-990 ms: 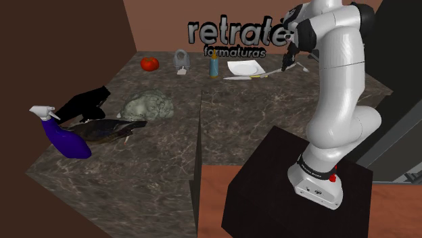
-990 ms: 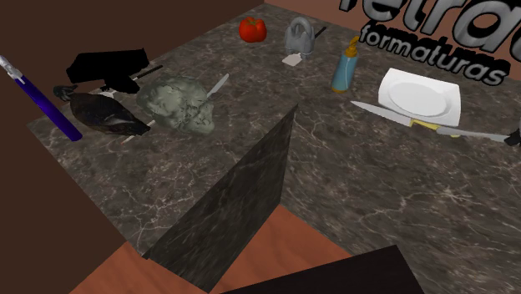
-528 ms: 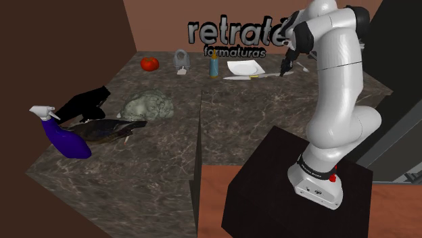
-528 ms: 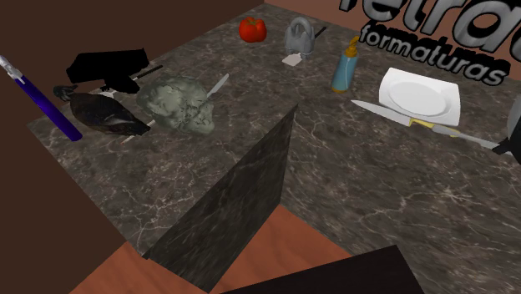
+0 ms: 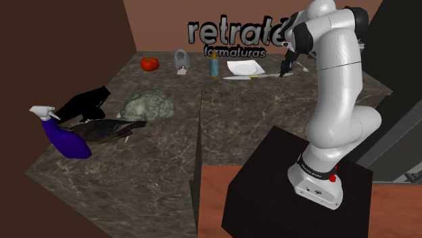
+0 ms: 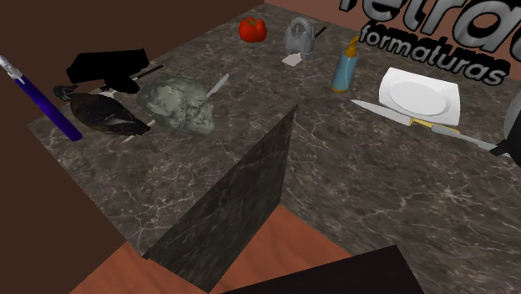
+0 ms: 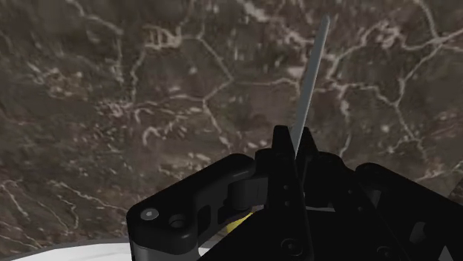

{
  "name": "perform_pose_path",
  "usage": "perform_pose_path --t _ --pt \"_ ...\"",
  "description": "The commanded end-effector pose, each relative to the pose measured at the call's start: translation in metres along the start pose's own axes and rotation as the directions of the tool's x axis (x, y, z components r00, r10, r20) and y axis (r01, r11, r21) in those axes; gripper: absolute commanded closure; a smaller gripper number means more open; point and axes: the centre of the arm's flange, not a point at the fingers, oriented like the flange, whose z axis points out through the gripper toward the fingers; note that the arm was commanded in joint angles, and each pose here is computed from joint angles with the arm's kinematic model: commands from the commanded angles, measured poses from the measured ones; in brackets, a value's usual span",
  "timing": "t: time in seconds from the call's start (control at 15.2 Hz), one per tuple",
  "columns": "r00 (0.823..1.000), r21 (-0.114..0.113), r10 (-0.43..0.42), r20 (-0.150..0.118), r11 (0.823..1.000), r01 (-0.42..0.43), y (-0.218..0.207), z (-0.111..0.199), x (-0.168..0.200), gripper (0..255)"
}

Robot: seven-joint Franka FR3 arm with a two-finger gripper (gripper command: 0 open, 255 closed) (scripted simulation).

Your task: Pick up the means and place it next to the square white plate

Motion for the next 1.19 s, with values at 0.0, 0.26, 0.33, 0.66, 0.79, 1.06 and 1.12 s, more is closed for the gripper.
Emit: perform_pose_path --t 0.0,0.26,0.33,0.66,0.79,1.06,1.12 --pt "1.0 0.0 0.0 0.0 1.0 0.0 0.0 0.0 0.0 0" --pt "1.0 0.0 0.0 0.0 1.0 0.0 0.0 0.0 0.0 0" --pt "1.0 0.0 0.0 0.0 1.0 0.0 0.0 0.0 0.0 0" --pt "1.0 0.0 0.0 0.0 1.0 0.0 0.0 -0.05 0.0 0" --pt "1.0 0.0 0.0 0.0 1.0 0.0 0.0 -0.05 0.0 0" --pt "1.0 0.0 0.0 0.0 1.0 0.0 0.0 -0.05 0.0 0" --pt "1.0 0.0 0.0 0.0 1.0 0.0 0.0 -0.05 0.0 0"
